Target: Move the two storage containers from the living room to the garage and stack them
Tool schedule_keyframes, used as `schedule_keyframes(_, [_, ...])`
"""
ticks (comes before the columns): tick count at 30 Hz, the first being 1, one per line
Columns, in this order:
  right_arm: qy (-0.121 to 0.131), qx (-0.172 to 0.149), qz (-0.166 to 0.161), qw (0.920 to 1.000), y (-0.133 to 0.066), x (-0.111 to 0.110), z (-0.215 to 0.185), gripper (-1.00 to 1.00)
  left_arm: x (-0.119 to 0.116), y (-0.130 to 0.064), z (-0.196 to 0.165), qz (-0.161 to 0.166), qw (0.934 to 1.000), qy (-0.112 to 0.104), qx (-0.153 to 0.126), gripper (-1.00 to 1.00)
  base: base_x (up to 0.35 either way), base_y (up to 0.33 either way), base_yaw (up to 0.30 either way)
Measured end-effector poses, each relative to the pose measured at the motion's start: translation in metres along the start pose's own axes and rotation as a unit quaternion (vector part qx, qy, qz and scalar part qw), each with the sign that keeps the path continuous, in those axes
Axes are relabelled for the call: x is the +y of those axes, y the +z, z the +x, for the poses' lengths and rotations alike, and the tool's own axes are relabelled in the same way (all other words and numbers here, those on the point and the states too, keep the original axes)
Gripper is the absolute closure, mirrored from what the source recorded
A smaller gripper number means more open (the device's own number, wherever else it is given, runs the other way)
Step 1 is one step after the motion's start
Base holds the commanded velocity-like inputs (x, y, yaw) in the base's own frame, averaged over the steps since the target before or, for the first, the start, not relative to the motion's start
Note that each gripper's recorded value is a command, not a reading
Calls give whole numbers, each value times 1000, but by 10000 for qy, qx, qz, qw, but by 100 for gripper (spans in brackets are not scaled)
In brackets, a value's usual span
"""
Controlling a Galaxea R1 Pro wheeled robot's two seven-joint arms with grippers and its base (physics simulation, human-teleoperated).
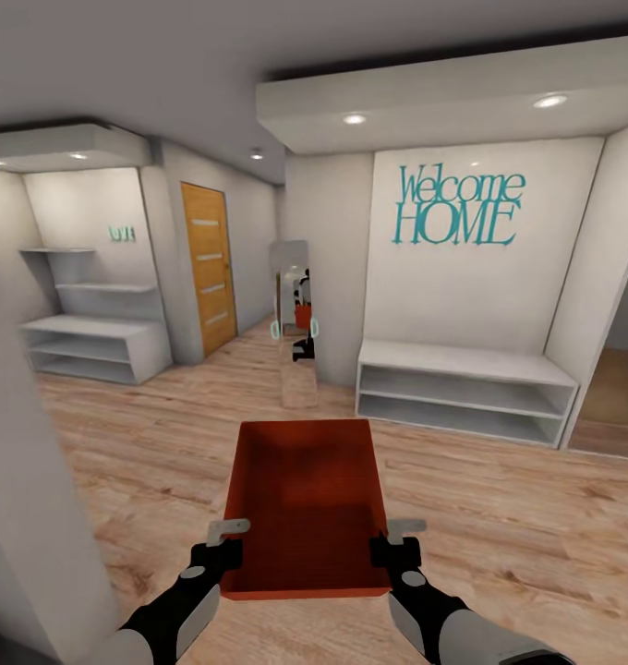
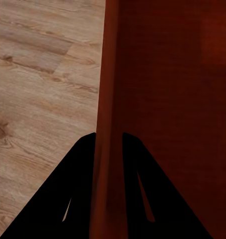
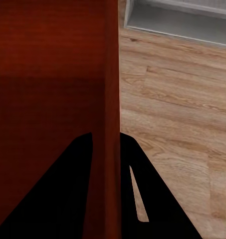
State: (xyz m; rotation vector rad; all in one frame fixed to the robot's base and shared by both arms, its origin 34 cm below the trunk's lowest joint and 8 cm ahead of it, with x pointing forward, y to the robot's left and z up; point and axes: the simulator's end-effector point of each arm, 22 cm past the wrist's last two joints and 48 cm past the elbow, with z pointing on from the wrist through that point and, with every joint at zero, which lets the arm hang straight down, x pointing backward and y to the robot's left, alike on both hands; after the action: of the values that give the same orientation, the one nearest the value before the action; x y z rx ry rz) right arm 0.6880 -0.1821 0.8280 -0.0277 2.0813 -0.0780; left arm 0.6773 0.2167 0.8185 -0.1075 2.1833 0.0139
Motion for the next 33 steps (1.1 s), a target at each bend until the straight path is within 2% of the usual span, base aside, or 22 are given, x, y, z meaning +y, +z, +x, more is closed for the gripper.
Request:
schedule_keyframes(24, [0, 0, -3, 10000, 0, 0, 0, 100, 0, 0, 0, -2, 10000, -1, 1, 100, 322, 0, 1])
schedule_keyframes(33, [-6, 5, -4, 10000, 0, 0, 0, 100, 0, 0, 0, -5, 10000, -6, 4, 100, 322, 0, 203])
